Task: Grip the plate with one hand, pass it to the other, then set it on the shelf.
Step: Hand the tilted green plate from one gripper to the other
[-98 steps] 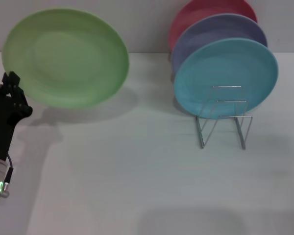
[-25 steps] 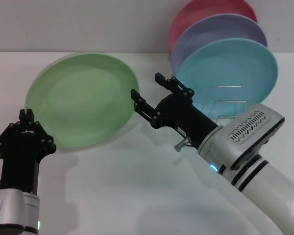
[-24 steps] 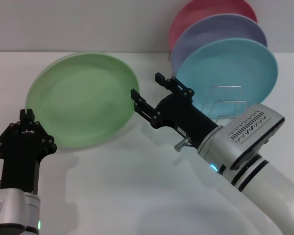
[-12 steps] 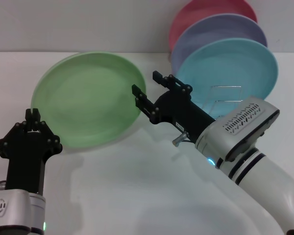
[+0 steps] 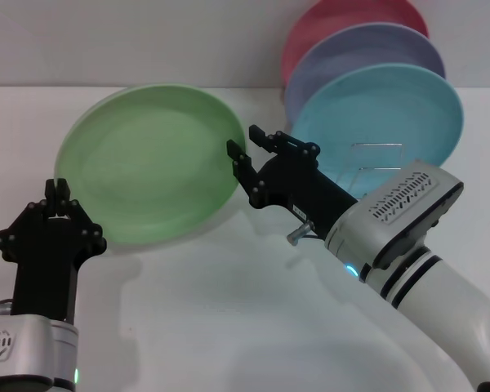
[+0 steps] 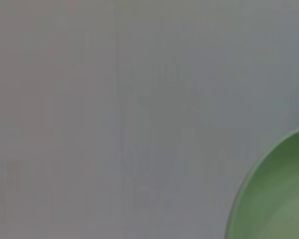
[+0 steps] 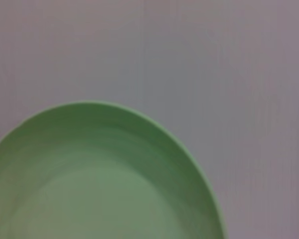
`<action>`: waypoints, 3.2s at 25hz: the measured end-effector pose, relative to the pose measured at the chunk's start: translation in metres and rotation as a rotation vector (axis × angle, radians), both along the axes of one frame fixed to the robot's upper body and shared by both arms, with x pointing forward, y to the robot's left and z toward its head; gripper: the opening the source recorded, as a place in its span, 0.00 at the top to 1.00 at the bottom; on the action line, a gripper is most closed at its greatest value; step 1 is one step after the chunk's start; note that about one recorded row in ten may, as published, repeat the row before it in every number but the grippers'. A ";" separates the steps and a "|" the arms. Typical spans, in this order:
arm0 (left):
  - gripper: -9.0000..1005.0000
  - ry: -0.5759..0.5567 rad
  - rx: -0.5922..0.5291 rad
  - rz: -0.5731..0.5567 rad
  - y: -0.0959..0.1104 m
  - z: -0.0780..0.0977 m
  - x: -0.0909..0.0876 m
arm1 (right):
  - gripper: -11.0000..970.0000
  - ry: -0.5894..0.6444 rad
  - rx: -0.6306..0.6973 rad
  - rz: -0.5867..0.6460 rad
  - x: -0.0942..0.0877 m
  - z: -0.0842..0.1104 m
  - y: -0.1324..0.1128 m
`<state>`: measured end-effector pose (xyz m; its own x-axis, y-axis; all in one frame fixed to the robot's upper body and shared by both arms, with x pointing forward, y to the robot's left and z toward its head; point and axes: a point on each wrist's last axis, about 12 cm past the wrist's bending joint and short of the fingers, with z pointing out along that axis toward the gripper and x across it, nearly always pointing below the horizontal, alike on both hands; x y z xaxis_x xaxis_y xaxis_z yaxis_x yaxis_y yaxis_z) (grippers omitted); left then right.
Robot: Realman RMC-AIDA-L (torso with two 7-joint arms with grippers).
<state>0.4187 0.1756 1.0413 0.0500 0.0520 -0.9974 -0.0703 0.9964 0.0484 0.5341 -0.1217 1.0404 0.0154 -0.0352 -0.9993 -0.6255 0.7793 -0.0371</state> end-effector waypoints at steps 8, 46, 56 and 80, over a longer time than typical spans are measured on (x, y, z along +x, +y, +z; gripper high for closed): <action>0.94 -0.004 0.002 -0.010 -0.001 0.001 0.000 | 0.70 0.002 -0.005 0.004 -0.001 -0.001 0.000; 0.93 0.003 0.000 -0.019 -0.001 -0.001 0.004 | 0.87 0.002 0.004 0.001 -0.001 0.000 0.001; 0.93 0.006 -0.001 -0.021 -0.002 -0.001 0.004 | 0.92 0.001 0.007 -0.008 0.001 0.001 0.001; 0.93 0.016 -0.004 -0.036 -0.003 -0.002 0.007 | 0.96 -0.001 -0.002 -0.020 0.002 0.000 -0.002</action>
<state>0.4257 0.1722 1.0395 0.0362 0.0460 -0.9983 -0.0336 0.9984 0.0448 0.5358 -0.1238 1.0401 0.0161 -0.0373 -0.9992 -0.6100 0.7915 -0.0394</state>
